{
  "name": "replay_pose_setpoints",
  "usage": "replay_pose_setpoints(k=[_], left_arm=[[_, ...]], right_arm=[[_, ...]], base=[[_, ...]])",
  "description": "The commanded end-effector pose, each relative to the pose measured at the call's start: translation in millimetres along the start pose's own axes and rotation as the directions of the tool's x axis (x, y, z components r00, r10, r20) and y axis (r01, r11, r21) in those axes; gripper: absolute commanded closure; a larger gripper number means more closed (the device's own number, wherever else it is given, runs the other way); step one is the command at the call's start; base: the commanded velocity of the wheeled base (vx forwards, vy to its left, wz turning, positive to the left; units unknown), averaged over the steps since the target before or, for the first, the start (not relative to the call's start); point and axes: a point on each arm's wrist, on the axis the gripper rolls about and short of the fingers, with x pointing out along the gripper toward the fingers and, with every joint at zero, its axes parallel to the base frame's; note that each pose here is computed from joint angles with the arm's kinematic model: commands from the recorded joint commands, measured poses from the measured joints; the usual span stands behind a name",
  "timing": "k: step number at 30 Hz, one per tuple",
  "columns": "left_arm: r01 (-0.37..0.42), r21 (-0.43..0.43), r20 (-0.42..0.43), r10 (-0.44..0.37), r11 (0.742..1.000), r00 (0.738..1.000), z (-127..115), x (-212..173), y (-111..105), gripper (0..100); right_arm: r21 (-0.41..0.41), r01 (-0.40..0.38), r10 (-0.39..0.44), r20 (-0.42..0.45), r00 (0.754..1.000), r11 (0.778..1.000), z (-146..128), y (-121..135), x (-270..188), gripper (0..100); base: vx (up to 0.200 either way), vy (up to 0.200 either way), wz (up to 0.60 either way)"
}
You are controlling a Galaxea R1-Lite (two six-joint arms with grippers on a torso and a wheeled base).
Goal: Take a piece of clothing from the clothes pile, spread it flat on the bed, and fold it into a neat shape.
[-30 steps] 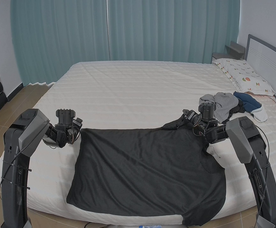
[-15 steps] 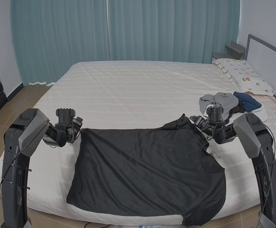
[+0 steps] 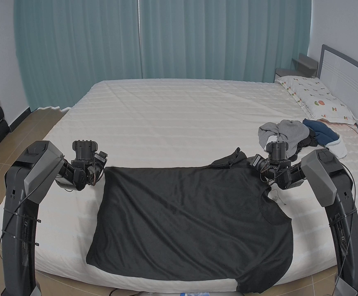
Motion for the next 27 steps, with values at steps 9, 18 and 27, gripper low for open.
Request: replay_pose_setpoints(k=[9,18,27], left_arm=[[0.004,0.018,-0.002,-0.004,1.0,1.0,-2.0,1.2,-1.5,0],[0.031,0.095,-0.019,-0.03,0.995,0.999,-19.0,11.8,-9.6,0],[0.025,0.105,-0.009,-0.024,0.994,1.0,-19.7,12.9,-8.1,0]], right_arm=[[0.011,-0.005,0.005,0.035,0.999,1.0,7.4,-0.7,1.0,100],[0.031,0.01,-0.013,0.105,0.994,0.999,23.8,-9.0,1.1,100],[0.019,0.004,-0.006,0.077,0.997,1.0,15.8,-0.4,-2.7,0]], base=[[0.0,0.0,0.0],[0.0,0.0,0.0],[0.0,0.0,0.0]])
